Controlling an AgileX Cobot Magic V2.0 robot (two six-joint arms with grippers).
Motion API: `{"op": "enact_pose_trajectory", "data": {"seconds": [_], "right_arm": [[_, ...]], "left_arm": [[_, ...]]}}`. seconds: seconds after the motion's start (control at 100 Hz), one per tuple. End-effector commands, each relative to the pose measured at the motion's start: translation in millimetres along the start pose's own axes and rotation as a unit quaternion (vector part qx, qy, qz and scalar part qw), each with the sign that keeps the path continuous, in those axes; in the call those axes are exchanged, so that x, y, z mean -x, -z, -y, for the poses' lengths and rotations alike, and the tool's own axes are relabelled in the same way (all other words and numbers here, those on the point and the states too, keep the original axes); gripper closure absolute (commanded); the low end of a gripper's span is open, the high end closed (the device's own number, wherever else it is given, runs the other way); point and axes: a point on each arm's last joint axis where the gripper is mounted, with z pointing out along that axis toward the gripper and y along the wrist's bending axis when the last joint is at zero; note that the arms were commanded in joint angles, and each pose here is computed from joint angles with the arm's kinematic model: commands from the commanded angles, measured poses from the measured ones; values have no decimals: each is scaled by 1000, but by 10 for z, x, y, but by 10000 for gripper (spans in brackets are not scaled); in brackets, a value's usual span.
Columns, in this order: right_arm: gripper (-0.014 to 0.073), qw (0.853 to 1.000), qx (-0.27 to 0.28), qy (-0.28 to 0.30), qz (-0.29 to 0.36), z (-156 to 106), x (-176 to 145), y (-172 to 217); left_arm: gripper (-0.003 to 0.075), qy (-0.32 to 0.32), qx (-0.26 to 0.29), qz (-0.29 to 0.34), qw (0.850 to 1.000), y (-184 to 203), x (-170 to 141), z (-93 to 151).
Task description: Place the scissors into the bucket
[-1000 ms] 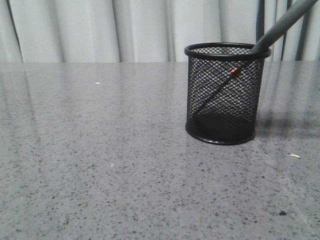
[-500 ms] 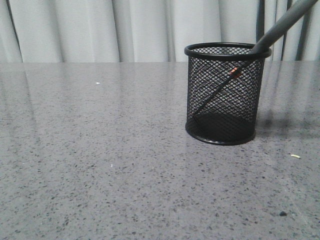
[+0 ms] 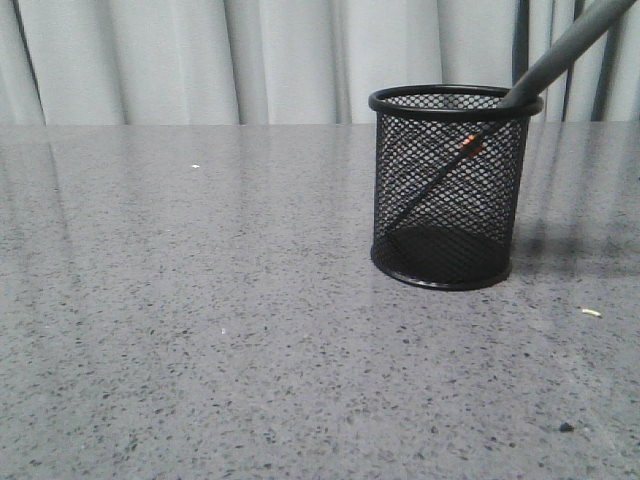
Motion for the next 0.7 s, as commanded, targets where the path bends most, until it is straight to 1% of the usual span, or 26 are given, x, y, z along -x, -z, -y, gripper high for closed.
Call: {"op": "enact_pose_trajectory", "data": {"seconds": [0.0,0.12,0.13,0.18,0.19,0.2,0.25,0.26,0.27,0.29,0.51,0.53,0.56,0.69], "right_arm": [[661,999,-13,1,46,21,142,-7],[661,999,-13,1,46,21,142,-7],[661,999,-13,1,46,21,142,-7],[661,999,-13,1,46,21,142,-7],[661,999,-13,1,46,21,142,-7],[661,999,-13,1,46,21,142,-7],[661,999,-13,1,46,21,142,-7],[661,999,-13,1,46,21,142,-7],[661,999,-13,1,46,21,142,-7],[661,999,-13,1,46,21,142,-7],[661,999,-13,1,46,21,142,-7],[661,999,-13,1,46,21,142,-7],[661,999,-13,1,46,21,142,-7],[661,999,-13,1,44,21,140,-11]], "left_arm": [[740,9,22,24,999,-2,79,-40],[740,-64,37,4,997,-7,23,-67],[740,-51,38,3,998,-8,13,-70],[740,-28,52,-11,998,-15,-59,-97],[740,-41,56,-14,998,-16,-72,-105],[740,-18,58,-16,998,-17,-86,-110],[740,7,73,-31,997,-28,-209,-139],[740,-1,76,-32,997,-29,-224,-145],[740,15,78,-32,996,-31,-240,-148],[740,20,81,-32,996,-36,-286,-154],[740,31,76,-20,996,41,-732,-139],[740,38,75,-13,996,54,-734,-137],[740,40,76,-30,996,66,-764,-135],[740,41,77,-42,995,63,-787,-136]]}}
